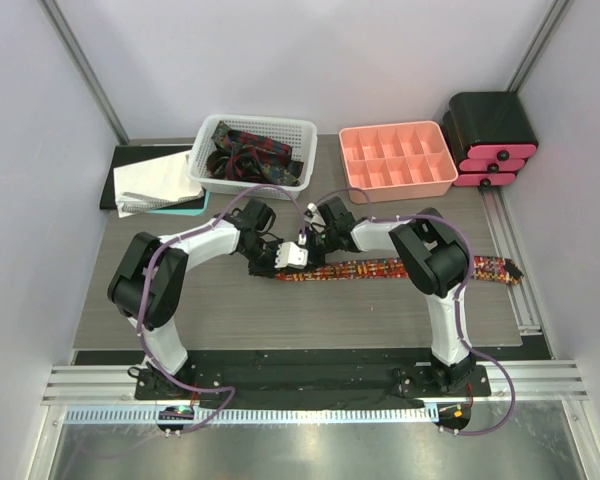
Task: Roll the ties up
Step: Roll the tie at the center of the board.
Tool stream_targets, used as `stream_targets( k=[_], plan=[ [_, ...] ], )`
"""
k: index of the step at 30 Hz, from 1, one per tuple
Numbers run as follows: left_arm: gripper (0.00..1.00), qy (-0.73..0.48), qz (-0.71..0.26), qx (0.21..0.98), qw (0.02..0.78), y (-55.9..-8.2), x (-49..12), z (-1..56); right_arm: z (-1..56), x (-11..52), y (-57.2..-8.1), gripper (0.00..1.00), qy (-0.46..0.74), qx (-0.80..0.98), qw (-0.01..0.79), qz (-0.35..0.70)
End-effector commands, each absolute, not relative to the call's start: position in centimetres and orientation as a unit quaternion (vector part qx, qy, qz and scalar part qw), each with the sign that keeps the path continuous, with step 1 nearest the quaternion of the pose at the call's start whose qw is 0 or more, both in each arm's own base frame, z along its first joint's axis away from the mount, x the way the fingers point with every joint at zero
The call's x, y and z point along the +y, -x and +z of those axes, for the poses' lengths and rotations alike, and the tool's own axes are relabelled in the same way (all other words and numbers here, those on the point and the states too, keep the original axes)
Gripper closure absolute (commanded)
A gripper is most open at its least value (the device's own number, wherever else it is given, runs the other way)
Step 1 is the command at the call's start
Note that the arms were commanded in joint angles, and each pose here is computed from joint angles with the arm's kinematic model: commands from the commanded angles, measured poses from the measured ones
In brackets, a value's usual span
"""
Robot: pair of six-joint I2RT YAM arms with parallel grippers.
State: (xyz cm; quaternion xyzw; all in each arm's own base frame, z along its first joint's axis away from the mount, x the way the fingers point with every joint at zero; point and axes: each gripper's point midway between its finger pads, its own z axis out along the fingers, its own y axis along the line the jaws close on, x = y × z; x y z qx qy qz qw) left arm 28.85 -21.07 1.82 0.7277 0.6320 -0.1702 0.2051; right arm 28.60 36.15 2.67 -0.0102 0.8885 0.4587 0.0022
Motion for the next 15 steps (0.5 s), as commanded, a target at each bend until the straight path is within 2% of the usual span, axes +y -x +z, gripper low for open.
stream_targets(
  k=[1, 5, 10, 15],
  plan=[
    [0.71, -0.745, -0.143, 0.621, 0.198, -29.2, -19.9, 0.8, 8.0, 36.9, -29.8, 0.84, 0.031, 0.86, 0.043, 0.508],
    [0.73, -0.745, -0.144, 0.621, 0.196, -29.2, -19.9, 0.6, 9.6, 37.0, -29.8, 0.79, 0.029, 0.848, 0.057, 0.526],
    [0.74, -0.746, -0.146, 0.62, 0.192, -29.0, -19.8, 0.6, 9.6, 37.5, -30.0, 0.8, 0.009, 0.838, 0.051, 0.544],
    [0.71, -0.742, -0.151, 0.625, 0.188, -28.9, -19.8, 0.6, 8.3, 38.5, -29.2, 0.82, 0.008, 0.842, 0.034, 0.538]
  ],
)
